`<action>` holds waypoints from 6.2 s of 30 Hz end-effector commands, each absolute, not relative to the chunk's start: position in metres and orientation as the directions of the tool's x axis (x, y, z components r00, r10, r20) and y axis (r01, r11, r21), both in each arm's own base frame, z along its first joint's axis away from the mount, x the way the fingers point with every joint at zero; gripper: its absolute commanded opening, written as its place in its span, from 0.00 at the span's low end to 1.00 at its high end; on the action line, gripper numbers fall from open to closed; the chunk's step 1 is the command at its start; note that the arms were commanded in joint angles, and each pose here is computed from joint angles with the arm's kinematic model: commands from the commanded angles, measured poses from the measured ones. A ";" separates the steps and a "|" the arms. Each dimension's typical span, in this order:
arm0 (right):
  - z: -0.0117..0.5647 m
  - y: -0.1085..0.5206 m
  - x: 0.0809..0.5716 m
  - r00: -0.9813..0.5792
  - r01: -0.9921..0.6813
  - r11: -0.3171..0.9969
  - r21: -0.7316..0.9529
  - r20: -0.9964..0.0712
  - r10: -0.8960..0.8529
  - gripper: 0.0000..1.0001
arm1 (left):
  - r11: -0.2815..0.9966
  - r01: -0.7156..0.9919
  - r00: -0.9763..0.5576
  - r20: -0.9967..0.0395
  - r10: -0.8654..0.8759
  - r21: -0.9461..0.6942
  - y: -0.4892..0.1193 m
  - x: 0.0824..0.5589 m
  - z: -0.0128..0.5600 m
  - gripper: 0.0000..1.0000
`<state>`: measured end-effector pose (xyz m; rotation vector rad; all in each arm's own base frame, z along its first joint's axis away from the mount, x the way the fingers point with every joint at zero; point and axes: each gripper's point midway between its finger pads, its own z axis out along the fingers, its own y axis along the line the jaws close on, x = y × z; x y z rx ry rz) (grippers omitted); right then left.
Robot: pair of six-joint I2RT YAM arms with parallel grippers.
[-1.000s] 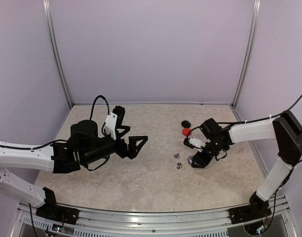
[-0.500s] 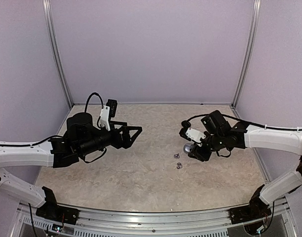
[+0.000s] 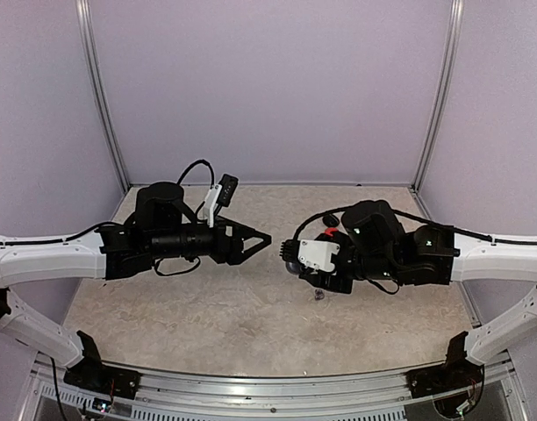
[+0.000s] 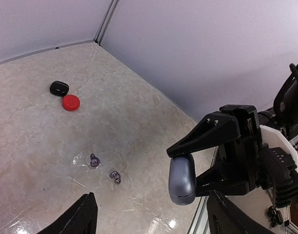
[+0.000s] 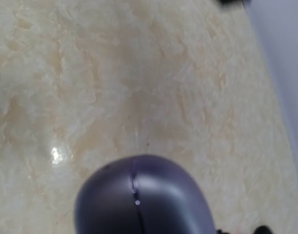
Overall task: Insert the wireless bluetooth earbuds into the charging case
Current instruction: Pass from the right arm to the left, then pass from the left arm to the right
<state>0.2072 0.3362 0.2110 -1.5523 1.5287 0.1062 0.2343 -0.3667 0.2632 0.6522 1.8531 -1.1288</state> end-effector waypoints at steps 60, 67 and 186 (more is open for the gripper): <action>0.298 0.337 0.176 0.294 -0.822 0.401 -0.404 -0.905 -0.309 1.00 | 0.256 0.928 -0.290 -0.956 0.034 -0.272 -0.383 0.191 0.305 0.21; 0.299 0.342 0.152 0.182 -0.932 0.285 -0.222 -0.970 -0.159 1.00 | 0.180 0.978 -0.094 -0.992 -0.089 -0.109 -0.369 0.160 0.340 0.22; 0.329 0.366 0.119 0.051 -0.997 -0.052 -0.050 -0.999 -0.016 0.19 | 0.128 0.992 0.018 -0.989 -0.149 -0.002 -0.398 0.142 0.348 0.59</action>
